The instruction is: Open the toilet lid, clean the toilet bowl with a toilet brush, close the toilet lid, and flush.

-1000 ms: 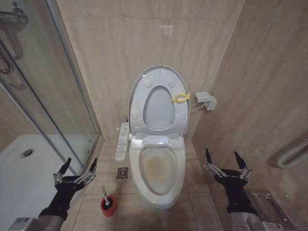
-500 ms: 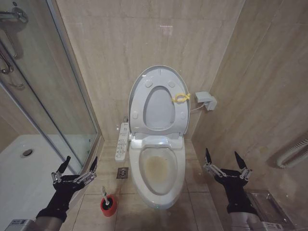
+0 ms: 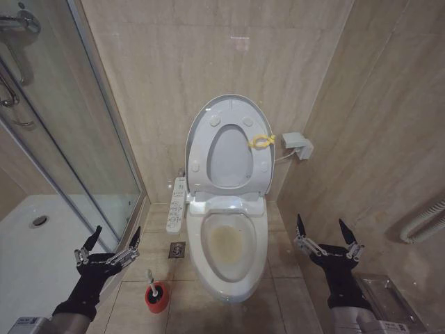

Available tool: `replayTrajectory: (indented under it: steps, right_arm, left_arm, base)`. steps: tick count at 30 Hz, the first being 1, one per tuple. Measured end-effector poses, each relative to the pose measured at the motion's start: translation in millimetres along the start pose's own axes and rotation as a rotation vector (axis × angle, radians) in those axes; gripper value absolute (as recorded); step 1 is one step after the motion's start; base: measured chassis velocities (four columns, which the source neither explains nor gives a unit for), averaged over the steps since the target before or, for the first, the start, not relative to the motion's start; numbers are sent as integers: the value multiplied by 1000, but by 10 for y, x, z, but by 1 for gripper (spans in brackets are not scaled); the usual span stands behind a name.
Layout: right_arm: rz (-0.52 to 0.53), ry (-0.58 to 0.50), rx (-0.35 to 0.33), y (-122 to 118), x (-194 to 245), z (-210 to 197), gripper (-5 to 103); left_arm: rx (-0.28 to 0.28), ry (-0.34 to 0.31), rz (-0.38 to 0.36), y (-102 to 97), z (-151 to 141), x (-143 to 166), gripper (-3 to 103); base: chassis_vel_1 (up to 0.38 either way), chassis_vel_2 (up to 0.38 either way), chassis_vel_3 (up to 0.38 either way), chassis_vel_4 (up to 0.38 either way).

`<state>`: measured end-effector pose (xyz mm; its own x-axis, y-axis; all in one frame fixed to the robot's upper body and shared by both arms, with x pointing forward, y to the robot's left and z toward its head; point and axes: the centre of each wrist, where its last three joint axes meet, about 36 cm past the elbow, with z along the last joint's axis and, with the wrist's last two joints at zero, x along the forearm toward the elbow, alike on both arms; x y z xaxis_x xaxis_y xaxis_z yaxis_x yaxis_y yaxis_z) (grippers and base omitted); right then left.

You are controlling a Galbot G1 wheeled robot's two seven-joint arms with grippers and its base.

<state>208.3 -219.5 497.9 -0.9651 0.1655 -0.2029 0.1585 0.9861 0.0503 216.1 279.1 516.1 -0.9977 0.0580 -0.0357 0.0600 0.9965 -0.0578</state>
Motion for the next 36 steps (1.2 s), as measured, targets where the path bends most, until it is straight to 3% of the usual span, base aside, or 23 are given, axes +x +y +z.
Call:
replayTrajectory:
  steps: [17, 24, 30, 33, 36]
  right_arm:
    - [-2, 15, 12, -24, -8, -3, 100]
    - [-7, 196, 78, -279, -71, -46, 100]
    - [-2, 345, 87, -473, -78, -87, 100]
    - [-3, 356, 86, -488, -77, -91, 100]
    - [-20, 308, 30, -450, -138, -100, 100]
  left_arm:
    - [1, 0, 1, 2, 6, -1, 100]
    - [1, 0, 1, 3, 8, -2, 100]
    - [1, 0, 1, 3, 9, -2, 100]
    - [1, 0, 1, 3, 9, -2, 100]
    - [1, 0, 1, 3, 9, -2, 100]
  base:
    - [0, 0, 0, 0]
    - [0, 0, 0, 0]
    - [0, 0, 0, 0]
    - [0, 0, 0, 0]
    - [0, 0, 0, 0]
